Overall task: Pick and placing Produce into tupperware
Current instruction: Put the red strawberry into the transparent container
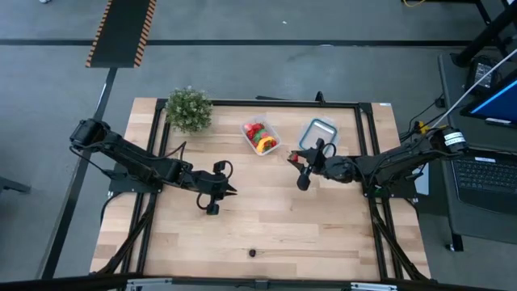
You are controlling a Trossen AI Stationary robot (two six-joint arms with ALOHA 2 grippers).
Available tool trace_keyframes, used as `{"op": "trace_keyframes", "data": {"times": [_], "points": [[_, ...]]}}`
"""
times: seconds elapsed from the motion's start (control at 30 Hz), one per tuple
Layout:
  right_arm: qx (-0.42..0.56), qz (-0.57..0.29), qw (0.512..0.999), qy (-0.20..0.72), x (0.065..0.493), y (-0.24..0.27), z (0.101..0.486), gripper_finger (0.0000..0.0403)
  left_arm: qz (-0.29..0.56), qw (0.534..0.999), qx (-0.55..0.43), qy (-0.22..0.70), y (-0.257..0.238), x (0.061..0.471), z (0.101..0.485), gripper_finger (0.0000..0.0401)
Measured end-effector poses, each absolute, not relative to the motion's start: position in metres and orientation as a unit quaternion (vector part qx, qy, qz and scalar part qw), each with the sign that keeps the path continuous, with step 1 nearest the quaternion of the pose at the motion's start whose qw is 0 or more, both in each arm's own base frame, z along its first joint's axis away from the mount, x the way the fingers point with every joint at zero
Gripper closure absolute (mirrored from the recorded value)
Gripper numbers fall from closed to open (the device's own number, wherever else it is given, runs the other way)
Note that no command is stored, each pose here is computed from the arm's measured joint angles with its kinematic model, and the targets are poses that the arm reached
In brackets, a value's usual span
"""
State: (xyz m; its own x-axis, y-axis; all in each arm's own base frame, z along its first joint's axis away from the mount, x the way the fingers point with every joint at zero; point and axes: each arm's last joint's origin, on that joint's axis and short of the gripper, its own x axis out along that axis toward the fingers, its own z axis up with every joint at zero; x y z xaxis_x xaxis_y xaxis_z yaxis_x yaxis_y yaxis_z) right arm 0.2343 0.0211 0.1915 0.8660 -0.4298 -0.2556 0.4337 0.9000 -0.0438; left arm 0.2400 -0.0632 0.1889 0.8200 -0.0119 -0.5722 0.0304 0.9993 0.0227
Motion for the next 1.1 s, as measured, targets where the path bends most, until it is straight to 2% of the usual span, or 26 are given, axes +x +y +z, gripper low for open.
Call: {"op": "trace_keyframes", "data": {"times": [0.3,0.5,0.67,1.1], "points": [[0.017,-0.229,0.963,0.138,0.237,0.014,0.188,0.0261,-0.011,0.954,0.015,0.3,-0.063,0.24,0.189,0.0378],[-0.003,-0.177,0.966,0.189,0.259,0.001,0.188,0.0261,-0.011,0.954,0.015,0.3,-0.063,0.24,0.189,0.0385],[-0.023,-0.159,0.951,0.264,0.283,-0.021,0.195,0.0261,-0.011,0.954,0.015,0.3,-0.063,0.24,0.189,0.0392],[0.011,-0.105,0.936,0.335,0.324,-0.092,0.23,0.0261,-0.011,0.953,0.02,0.303,-0.063,0.24,0.188,0.0393]]}}
